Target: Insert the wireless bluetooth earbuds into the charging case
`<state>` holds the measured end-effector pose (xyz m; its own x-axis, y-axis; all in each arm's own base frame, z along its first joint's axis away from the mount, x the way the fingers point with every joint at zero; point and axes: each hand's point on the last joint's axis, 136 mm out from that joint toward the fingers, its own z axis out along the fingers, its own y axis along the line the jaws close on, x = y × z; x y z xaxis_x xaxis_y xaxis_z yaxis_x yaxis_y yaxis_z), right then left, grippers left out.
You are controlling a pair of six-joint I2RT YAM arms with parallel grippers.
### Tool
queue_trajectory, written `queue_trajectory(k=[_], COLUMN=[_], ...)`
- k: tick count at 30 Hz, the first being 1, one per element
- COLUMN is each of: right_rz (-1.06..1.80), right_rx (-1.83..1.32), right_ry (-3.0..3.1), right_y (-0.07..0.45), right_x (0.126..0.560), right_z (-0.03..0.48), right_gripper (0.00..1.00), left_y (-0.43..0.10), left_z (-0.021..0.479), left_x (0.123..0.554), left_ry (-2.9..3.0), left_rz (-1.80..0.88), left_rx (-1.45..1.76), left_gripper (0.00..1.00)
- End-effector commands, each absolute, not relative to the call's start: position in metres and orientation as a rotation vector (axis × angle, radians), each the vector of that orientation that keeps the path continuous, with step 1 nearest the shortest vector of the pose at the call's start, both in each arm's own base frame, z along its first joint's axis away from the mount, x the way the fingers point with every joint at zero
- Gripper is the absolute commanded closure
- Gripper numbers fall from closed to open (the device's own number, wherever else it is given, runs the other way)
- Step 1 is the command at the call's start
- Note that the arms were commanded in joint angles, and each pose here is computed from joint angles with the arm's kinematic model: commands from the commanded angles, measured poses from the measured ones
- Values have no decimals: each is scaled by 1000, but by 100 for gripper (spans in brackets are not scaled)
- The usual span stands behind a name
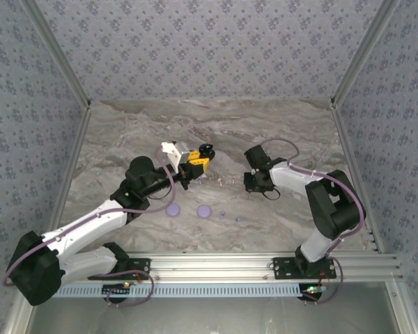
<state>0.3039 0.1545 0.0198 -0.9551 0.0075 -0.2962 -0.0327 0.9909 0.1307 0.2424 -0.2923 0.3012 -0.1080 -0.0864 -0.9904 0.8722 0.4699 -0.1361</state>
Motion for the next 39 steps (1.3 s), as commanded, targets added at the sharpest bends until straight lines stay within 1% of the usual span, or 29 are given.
queue_trajectory(k=[1, 6, 10, 14, 17, 22, 25, 28, 31, 34, 39], right_rz=[237, 253, 302, 391, 466, 589, 639, 669, 679, 669, 662], right_rx=[-88, -95, -108, -166, -246, -407, -490, -565, -634, -693, -751], right_ry=[2884, 2843, 2714, 2516, 2339, 2047, 1901, 1793, 1724, 1689, 1697], right_y=[168, 168, 166, 169, 173, 186, 194, 205, 218, 230, 247], right_x=[294, 297, 306, 314, 314, 297, 282, 270, 260, 255, 256], right_z=[11, 23, 55, 114, 168, 258, 301, 331, 350, 356, 348], right_gripper=[79, 81, 82, 82, 82, 82, 82, 82, 82, 82, 82], left_y=[-288, -286, -286, -290, -295, -306, -316, -326, -334, -341, -348], left_z=[315, 313, 313, 312, 307, 301, 298, 296, 296, 294, 292], left_x=[236, 236, 235, 235, 237, 239, 238, 236, 234, 232, 231], left_ry=[1396, 1402, 1405, 1407, 1419, 1428, 1433, 1434, 1432, 1433, 1440], left_rz=[-943, -937, -948, -977, -993, -1029, -1056, -1081, -1099, -1112, -1110], left_rx=[730, 723, 720, 719, 721, 745, 779, 815, 844, 869, 903], left_gripper=[100, 100, 100, 100, 100, 100, 100, 100, 100, 100, 100])
